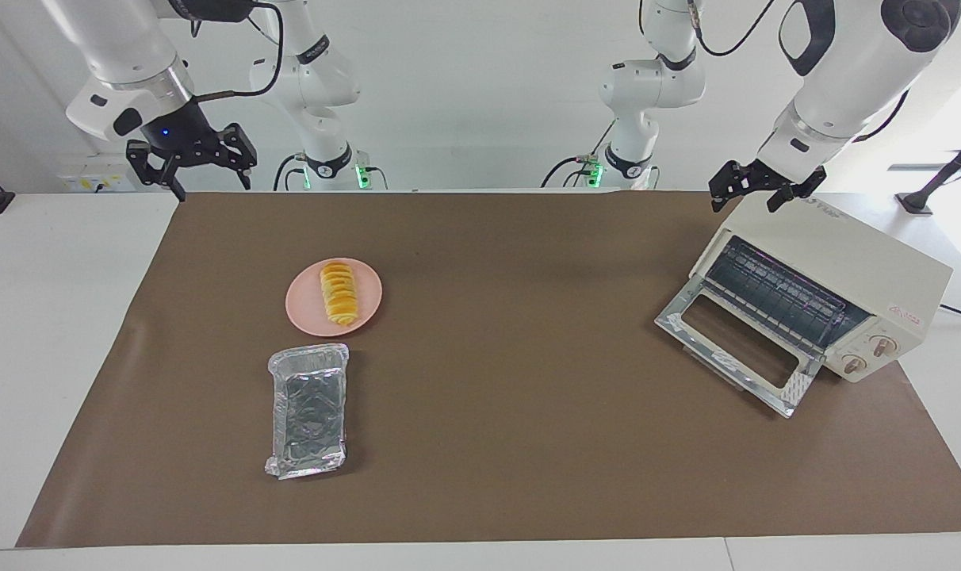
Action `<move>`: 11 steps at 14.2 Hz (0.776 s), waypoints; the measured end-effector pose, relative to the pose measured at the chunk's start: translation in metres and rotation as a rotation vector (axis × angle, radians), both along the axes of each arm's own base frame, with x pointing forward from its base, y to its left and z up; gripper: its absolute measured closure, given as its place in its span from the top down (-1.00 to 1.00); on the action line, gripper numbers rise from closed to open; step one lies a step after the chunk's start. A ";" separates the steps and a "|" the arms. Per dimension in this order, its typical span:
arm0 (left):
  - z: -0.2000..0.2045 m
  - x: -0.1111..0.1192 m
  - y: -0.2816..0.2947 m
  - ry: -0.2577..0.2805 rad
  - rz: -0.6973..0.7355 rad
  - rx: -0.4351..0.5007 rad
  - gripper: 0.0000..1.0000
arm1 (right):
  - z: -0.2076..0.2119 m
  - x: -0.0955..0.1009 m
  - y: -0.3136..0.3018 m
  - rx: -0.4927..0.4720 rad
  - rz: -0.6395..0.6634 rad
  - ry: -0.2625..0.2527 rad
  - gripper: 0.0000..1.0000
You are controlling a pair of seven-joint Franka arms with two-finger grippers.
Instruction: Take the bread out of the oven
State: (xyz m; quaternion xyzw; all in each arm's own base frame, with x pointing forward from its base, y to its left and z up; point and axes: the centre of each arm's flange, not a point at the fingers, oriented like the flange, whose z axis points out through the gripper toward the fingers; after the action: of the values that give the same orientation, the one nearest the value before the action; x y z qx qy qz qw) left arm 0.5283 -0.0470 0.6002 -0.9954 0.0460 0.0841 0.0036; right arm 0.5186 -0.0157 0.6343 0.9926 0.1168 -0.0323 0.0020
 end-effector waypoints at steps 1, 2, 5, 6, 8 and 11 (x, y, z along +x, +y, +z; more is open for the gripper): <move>0.000 0.000 0.000 0.000 0.000 0.000 1.00 | -0.002 0.002 -0.001 0.000 -0.002 0.003 1.00; 0.000 0.000 0.000 0.000 0.000 0.000 1.00 | -0.004 0.002 -0.002 0.000 -0.003 0.006 1.00; 0.000 0.000 0.000 0.000 0.000 0.000 1.00 | -0.003 0.003 -0.002 0.000 -0.003 0.005 1.00; 0.000 0.000 0.000 0.000 0.000 0.000 1.00 | -0.003 0.003 -0.002 0.000 -0.003 0.003 1.00; 0.000 0.000 0.000 0.000 0.000 0.000 1.00 | -0.002 0.003 -0.002 0.000 -0.003 0.001 1.00; 0.000 0.000 0.000 0.000 0.000 0.000 1.00 | -0.002 0.003 -0.002 0.000 -0.003 0.001 1.00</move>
State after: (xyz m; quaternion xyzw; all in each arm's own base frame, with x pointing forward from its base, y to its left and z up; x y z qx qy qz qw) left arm 0.5283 -0.0470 0.6002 -0.9954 0.0460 0.0841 0.0036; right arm 0.5215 -0.0176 0.6327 0.9928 0.1151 -0.0327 0.0019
